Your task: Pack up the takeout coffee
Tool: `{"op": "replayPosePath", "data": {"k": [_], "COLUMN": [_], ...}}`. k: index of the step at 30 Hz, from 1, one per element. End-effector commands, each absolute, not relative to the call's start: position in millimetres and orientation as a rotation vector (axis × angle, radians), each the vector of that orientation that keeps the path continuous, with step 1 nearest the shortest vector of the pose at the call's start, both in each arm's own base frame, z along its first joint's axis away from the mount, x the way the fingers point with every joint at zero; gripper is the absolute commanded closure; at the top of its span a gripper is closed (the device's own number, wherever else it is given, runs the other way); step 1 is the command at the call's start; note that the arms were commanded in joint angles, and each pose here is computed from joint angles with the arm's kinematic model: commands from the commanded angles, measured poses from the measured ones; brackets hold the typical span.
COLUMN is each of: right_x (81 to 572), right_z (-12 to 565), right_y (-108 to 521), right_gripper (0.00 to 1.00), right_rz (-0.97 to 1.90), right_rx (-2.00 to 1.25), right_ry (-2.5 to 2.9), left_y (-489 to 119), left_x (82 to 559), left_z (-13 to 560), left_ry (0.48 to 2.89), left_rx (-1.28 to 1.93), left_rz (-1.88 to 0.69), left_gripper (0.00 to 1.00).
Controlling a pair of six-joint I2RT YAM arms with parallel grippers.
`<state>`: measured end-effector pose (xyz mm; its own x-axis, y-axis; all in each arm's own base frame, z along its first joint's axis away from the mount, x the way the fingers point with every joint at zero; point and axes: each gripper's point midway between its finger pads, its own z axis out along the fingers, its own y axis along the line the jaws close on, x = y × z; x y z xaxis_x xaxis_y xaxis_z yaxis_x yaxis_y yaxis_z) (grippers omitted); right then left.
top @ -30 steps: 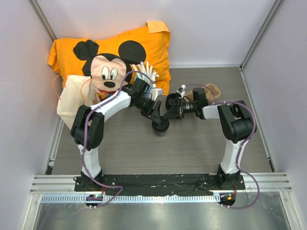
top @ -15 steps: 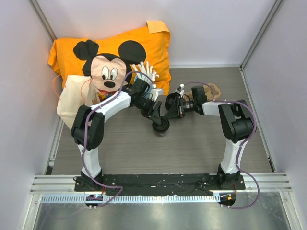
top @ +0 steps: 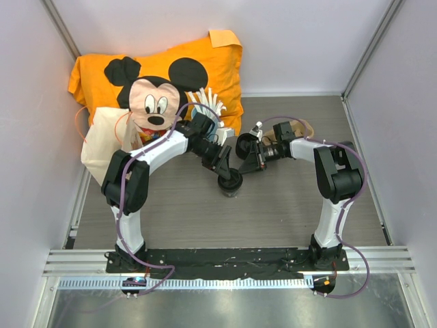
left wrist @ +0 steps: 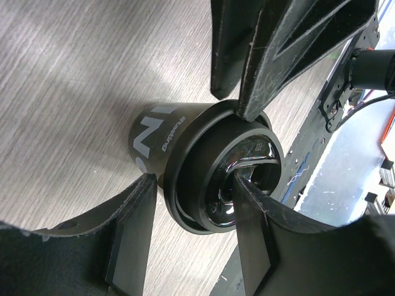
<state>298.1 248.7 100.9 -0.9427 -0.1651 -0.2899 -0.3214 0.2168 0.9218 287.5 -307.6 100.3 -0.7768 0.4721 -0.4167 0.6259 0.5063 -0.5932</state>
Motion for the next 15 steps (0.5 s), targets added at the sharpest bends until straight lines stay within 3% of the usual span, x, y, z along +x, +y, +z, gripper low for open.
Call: {"op": "replayPosePath", "data": {"k": [1,6,15], "right_x": [281.8,279.1,278.8], "right_z": [101.0,94.8,75.5], "right_y": [248.9,250.8,248.7], "right_gripper": [0.73,0.82,0.85], "right_rz": [1.842,1.822,1.674], "right_rx": [-0.532,-0.544,-0.558], "right_ry": [2.367,2.388,2.460], "left_y": [-264.9,-263.1,-260.3], "left_x": [289.9,292.0,292.1], "left_z": [34.0,33.8,32.0], "left_ry": [2.732,2.734,2.739], "left_rx": [0.982,0.975,0.979], "left_rz": [-0.752,-0.728,-0.681], "left_gripper": [0.46,0.46,0.46]}}
